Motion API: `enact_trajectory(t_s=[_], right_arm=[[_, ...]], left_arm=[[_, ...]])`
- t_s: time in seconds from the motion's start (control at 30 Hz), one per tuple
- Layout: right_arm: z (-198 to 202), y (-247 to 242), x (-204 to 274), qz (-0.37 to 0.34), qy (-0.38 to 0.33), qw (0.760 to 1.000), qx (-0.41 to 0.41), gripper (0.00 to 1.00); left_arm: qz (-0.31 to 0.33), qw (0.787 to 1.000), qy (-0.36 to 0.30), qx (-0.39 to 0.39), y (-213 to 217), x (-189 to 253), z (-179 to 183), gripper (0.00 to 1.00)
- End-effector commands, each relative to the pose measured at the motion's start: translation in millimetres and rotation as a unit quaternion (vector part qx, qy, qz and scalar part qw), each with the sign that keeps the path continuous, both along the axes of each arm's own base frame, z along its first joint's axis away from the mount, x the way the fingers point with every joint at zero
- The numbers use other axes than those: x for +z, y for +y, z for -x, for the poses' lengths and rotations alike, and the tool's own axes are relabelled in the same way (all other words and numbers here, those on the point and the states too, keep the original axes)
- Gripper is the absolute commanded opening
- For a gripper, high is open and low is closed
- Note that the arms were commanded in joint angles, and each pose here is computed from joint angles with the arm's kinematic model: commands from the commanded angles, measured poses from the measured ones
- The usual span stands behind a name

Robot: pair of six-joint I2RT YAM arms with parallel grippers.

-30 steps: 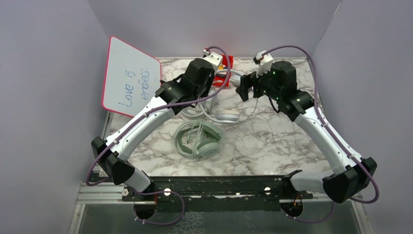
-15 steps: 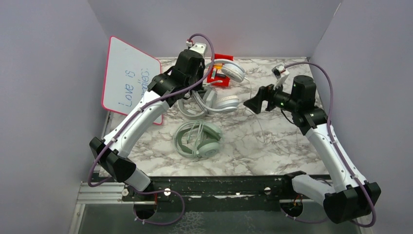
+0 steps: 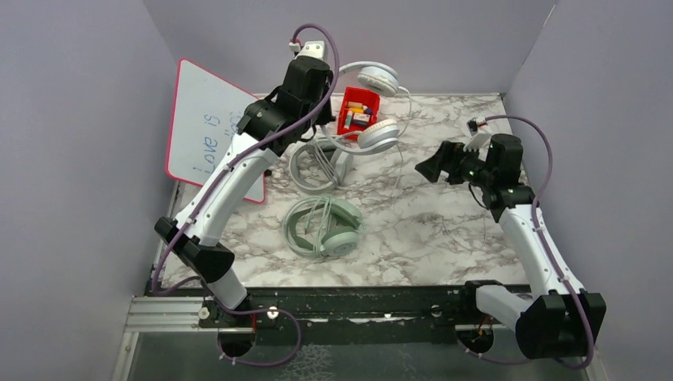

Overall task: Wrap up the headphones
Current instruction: Adjust the headphones.

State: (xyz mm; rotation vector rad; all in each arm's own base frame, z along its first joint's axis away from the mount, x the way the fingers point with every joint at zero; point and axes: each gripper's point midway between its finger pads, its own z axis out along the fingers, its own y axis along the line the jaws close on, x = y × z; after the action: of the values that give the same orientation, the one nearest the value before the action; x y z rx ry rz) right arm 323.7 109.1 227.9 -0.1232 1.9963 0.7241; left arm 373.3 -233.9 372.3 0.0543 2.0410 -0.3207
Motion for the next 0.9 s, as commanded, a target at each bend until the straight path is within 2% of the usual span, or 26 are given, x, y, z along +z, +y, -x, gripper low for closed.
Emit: enact_trajectory(t_s=[0.0, 0.07, 0.23, 0.4, 0.53, 0.67, 0.87], right_arm=[[14, 1, -26, 0.015, 0.042, 0.999, 0.024, 0.98], [23, 21, -25, -0.020, 0.020, 0.996, 0.089, 0.96], [22, 41, -39, -0.049, -0.048, 0.985, 0.158, 0.95], [24, 60, -53, -0.095, -0.079, 0.974, 0.190, 0.96], [12, 71, -62, -0.065, -0.110, 0.972, 0.198, 0.98], [9, 83, -69, -0.085, -0.122, 0.964, 0.222, 0.98], [16, 91, -72, -0.109, -0.169, 0.951, 0.234, 0.88]], left_arm=[[0.013, 0.999, 0.010, 0.043, 8, 4, -11, 0.00], [0.021, 0.999, 0.012, 0.042, 6, 7, -13, 0.00], [0.044, 0.998, 0.009, 0.037, 4, 20, -12, 0.00], [0.064, 0.997, 0.012, 0.036, 4, 29, -9, 0.00], [0.098, 0.995, 0.028, 0.011, -3, 34, -6, 0.00], [0.134, 0.990, 0.039, -0.006, -6, 44, -2, 0.00], [0.202, 0.978, 0.052, -0.023, -11, 65, 3, 0.00]])
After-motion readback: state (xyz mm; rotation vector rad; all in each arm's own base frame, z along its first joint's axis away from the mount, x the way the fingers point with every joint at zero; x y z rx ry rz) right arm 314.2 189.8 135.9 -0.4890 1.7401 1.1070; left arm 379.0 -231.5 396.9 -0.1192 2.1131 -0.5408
